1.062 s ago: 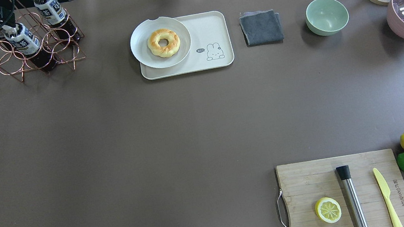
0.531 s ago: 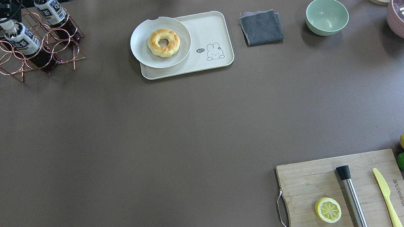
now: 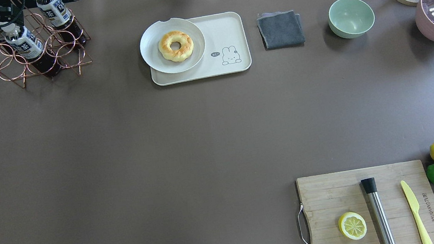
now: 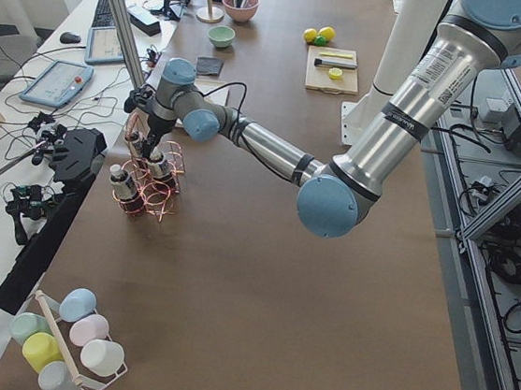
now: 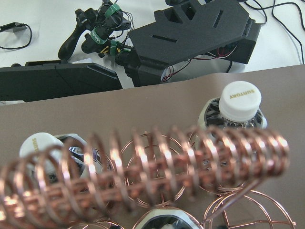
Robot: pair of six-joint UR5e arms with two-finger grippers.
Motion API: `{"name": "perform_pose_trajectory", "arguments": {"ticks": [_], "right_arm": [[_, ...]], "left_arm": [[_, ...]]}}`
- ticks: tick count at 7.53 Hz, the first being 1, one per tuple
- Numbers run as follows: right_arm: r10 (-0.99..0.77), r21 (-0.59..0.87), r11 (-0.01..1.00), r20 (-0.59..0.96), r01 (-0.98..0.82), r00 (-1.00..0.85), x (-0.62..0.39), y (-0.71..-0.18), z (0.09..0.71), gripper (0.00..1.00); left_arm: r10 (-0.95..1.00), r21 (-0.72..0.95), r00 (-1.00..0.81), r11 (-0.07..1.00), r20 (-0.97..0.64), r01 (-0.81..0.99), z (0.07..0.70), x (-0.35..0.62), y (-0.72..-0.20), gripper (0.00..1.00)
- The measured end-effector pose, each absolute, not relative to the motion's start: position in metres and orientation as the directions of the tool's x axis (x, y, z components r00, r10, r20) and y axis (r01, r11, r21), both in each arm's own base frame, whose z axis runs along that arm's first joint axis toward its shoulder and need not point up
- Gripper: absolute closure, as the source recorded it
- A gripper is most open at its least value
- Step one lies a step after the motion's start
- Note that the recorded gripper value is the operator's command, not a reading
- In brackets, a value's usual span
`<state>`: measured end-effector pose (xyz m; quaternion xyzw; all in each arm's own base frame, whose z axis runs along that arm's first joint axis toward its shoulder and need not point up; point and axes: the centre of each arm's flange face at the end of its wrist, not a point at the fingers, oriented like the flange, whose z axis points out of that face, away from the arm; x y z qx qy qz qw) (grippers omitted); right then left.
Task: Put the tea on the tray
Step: 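Reach the left gripper to the copper rack and grasp a tea bottle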
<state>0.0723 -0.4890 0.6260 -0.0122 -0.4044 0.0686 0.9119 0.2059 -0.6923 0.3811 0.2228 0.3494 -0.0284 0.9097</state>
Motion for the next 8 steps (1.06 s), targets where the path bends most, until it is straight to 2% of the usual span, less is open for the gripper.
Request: {"name": "perform_pose_trajectory", "arguments": {"ticks": [4,6,7,8], "right_arm": [[0.136,-0.08,0.99,0.736,-0.115,0.663,0.0722,-0.4855,0.6271,0.0],[0.137,-0.08,0.99,0.737,-0.115,0.662,0.0721,-0.4845,0.6271,0.0],[0.136,-0.079,0.99,0.737,-0.115,0.662,0.0721,-0.4844,0.6268,0.0],[0.135,-0.079,0.99,0.737,-0.115,0.662,0.072,-0.4843,0.6266,0.0]], "left_arm": [[0.11,0.389,0.751,0.898,-0.651,0.205,0.389,0.2063,-0.6887,0.3],[0.113,0.381,0.743,0.903,-0.66,0.2,0.3909,0.2066,-0.6859,0.49],[0.115,0.375,0.736,0.906,-0.667,0.198,0.3909,0.2072,-0.6847,0.66],[0.115,0.372,0.733,0.907,-0.671,0.197,0.3905,0.2076,-0.6843,0.77]]}}
